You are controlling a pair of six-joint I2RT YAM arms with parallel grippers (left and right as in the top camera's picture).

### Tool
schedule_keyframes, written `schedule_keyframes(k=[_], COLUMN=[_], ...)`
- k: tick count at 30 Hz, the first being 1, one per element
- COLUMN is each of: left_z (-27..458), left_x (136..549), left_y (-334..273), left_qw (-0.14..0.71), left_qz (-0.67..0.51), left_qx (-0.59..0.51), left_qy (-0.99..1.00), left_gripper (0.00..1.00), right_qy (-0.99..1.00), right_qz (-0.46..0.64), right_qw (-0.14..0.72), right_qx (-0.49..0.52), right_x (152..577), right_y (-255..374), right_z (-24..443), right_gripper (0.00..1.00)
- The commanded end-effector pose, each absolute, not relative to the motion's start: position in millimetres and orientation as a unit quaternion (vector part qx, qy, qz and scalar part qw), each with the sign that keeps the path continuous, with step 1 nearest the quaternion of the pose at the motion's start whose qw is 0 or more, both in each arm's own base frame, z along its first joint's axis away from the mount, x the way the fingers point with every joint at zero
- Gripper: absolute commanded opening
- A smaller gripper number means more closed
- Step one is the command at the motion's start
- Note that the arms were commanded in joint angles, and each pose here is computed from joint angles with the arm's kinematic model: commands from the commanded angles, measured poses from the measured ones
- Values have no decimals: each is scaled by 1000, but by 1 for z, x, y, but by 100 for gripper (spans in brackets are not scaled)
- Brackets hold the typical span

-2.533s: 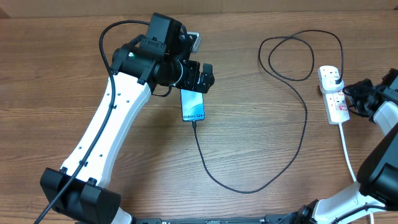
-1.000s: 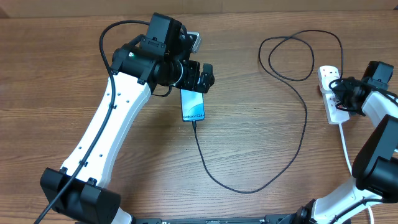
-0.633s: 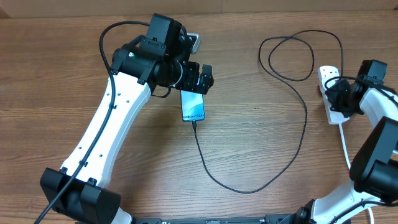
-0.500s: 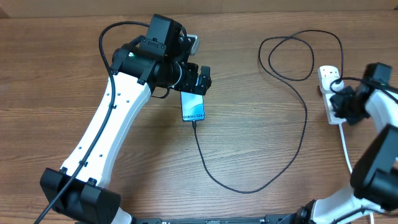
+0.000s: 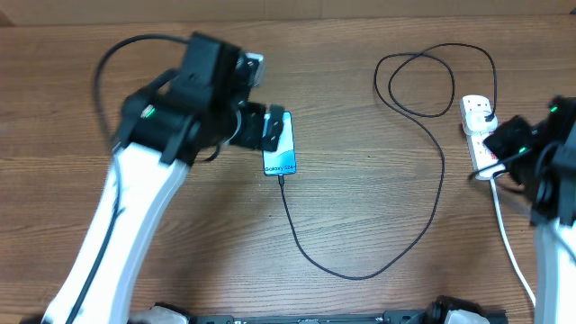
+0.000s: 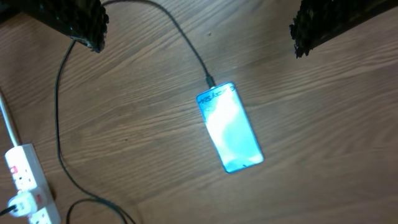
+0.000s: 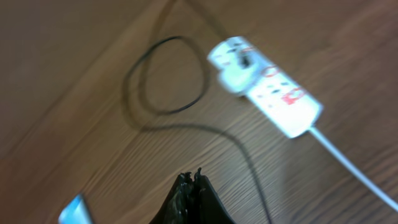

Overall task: Plug charger to phone and switch on socket
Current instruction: 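Release the phone with the left gripper and pull both grippers back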

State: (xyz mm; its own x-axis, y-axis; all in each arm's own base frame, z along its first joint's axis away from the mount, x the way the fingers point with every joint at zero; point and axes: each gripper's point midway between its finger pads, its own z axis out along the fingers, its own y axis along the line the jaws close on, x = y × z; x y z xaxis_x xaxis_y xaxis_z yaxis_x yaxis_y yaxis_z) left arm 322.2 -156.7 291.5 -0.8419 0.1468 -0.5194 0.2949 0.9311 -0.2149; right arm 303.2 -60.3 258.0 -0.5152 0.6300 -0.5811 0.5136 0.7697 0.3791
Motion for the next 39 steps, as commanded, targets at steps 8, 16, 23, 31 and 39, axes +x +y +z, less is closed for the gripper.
schedule_keyframes(k=[8,16,23,31,39], left_z=[317,305,309,299,291], left_x=[257,217,207,209,215], left_y=[-117,-101,-92,-93,-95], left_qw=[312,341,361,338,321], left_qz=[-127,-135,-127,-121,-116], left_qx=[105,105,98,98,99], left_qy=[936,924,919,928,935], left_gripper=[100,100,100,100,100], right_qy=[893,913,916,916,916], right_qz=[180,184,182,182,182], right_qw=[407,363,357,357,357], right_qx=[72,22,23,23,23], right_x=[250,223,221,221,221], right_y=[67,85,84,85,85], right_z=[308,293,290,290,290], right_gripper=[9,100,100,100,100])
